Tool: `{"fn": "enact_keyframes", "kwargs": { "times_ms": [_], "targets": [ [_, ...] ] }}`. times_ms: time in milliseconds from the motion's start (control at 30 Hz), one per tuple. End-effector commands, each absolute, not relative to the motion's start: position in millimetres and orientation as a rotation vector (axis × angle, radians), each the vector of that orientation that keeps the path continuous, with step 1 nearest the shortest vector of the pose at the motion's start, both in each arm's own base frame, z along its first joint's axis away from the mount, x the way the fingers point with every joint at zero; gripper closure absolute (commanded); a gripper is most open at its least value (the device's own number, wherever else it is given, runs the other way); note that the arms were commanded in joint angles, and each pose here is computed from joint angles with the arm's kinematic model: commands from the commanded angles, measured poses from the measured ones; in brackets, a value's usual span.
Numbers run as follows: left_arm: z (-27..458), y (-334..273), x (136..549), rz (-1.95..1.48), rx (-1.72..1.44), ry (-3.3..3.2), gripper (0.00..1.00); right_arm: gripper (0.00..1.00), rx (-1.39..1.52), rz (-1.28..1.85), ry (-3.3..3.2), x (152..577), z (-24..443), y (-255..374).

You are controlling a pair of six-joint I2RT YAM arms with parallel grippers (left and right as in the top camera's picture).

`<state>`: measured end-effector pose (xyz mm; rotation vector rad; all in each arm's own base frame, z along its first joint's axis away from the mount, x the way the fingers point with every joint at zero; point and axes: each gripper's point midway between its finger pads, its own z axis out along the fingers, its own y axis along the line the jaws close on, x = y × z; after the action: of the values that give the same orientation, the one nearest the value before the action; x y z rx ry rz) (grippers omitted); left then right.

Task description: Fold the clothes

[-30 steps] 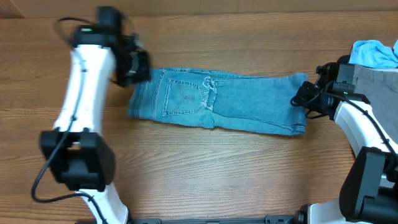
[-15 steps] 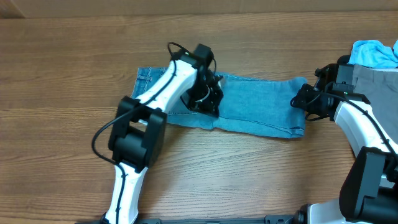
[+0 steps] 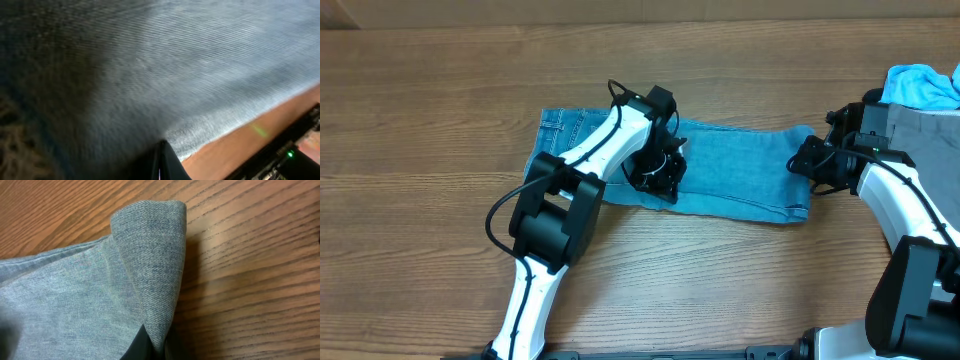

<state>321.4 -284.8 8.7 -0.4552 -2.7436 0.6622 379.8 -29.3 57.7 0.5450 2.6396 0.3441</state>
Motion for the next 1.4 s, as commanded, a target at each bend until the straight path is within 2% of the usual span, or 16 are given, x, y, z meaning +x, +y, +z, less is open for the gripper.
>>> {"fn": "enact_keyframes", "kwargs": {
  "times_ms": [0, 133, 200, 433, 533, 633, 867, 1100, 1233, 1367],
  "targets": [
    [-29, -266, 312, 0.476, -0.391, -2.726, 0.96, 0.96, 0.502, 0.355, 2.58, 391, 81, -28],
    [-42, -264, 307, 0.458, -0.376, -2.697, 0.96, 0.96, 0.501, 0.354, 2.58, 391, 81, -28],
    [-33, -266, 308, 0.467, -0.376, -2.701, 0.96, 0.96, 0.505, 0.346, 2.583, 391, 80, -29],
    [62, -284, 342, 0.645, -0.448, -2.873, 0.96, 0.96, 0.512, 0.326, 2.587, 390, 79, -31],
    [85, -277, 355, 0.599, -0.414, -2.975, 0.96, 0.96, 0.514, 0.326, 2.591, 389, 79, -31],
    [78, -261, 364, 0.434, -0.342, -3.052, 0.96, 0.96, 0.515, 0.327, 2.596, 388, 78, -31],
    [30, -254, 363, 0.322, -0.293, -3.014, 0.96, 0.96, 0.517, 0.327, 2.6, 387, 77, -31],
    [-20, -246, 346, 0.223, -0.242, -2.89, 0.96, 0.96, 0.518, 0.327, 2.604, 386, 77, -30],
    [-14, -247, 351, 0.233, -0.231, -2.904, 0.96, 0.96, 0.517, 0.327, 2.601, 387, 77, -30],
    [14, -257, 372, 0.291, -0.244, -2.974, 0.96, 0.96, 0.517, 0.327, 2.601, 386, 77, -31]
  ]
}}
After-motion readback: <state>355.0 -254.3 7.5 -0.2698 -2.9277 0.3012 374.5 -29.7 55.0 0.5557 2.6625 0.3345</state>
